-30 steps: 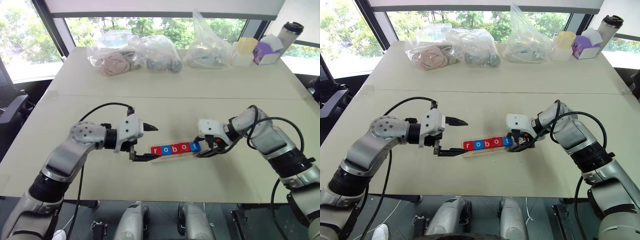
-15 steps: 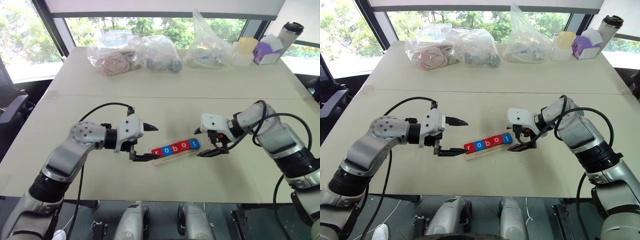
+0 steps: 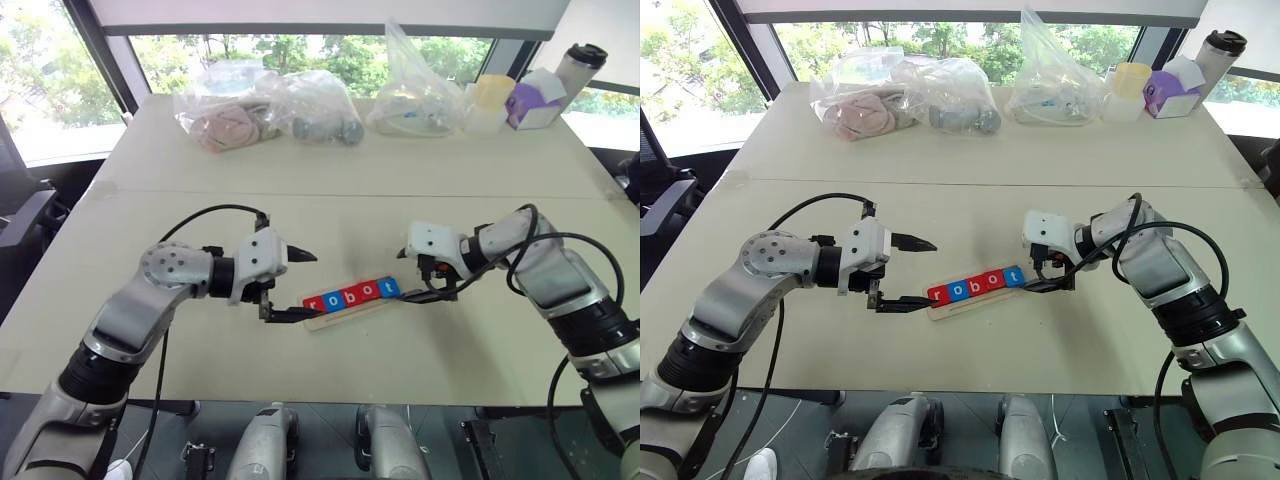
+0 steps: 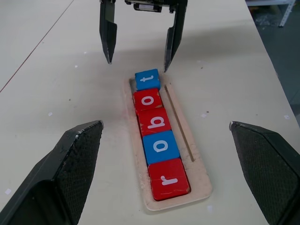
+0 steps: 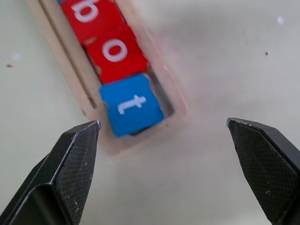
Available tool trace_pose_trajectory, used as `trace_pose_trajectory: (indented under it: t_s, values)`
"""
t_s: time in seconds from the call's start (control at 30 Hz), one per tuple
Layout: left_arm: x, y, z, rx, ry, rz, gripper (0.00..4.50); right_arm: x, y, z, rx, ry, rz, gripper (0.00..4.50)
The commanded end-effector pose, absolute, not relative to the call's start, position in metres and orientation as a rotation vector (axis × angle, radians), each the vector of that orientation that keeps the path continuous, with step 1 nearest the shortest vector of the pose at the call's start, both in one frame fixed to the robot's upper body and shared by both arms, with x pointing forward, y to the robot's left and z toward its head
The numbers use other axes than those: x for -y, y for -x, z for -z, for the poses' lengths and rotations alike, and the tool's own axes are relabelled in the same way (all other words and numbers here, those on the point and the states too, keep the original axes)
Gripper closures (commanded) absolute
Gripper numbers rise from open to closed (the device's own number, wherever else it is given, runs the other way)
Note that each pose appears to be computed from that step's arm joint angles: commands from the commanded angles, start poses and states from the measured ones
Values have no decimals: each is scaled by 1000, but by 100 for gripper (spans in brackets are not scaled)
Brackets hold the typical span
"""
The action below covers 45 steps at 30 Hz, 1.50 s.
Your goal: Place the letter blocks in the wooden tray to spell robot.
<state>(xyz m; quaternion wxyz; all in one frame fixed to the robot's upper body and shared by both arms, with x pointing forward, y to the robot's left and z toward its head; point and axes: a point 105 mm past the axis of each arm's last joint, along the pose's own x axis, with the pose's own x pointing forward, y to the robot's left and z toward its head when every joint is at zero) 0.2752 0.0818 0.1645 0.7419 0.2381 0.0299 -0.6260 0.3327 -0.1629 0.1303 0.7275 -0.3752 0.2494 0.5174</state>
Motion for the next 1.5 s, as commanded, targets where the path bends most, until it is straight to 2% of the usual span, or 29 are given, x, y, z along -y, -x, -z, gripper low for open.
trace_pose_trajectory:
  t_s: [0.03,0.53,0.73,1.07,1.5]
  values:
    - [-80,-272,-176,-15,-542,1378,0,161,-339,-136,-512,848,-1128,4]
    - [-79,-272,-176,-11,-540,1377,0,157,-345,-135,-497,855,-1124,4]
    - [-79,-272,-176,-10,-538,1374,0,162,-337,-135,-527,852,-1141,4]
    - [-82,-274,-176,-16,-539,1370,0,160,-325,-151,-487,844,-1127,4]
    - [-107,-269,-176,-85,-544,1364,0,166,-270,-183,-498,707,-1172,4]
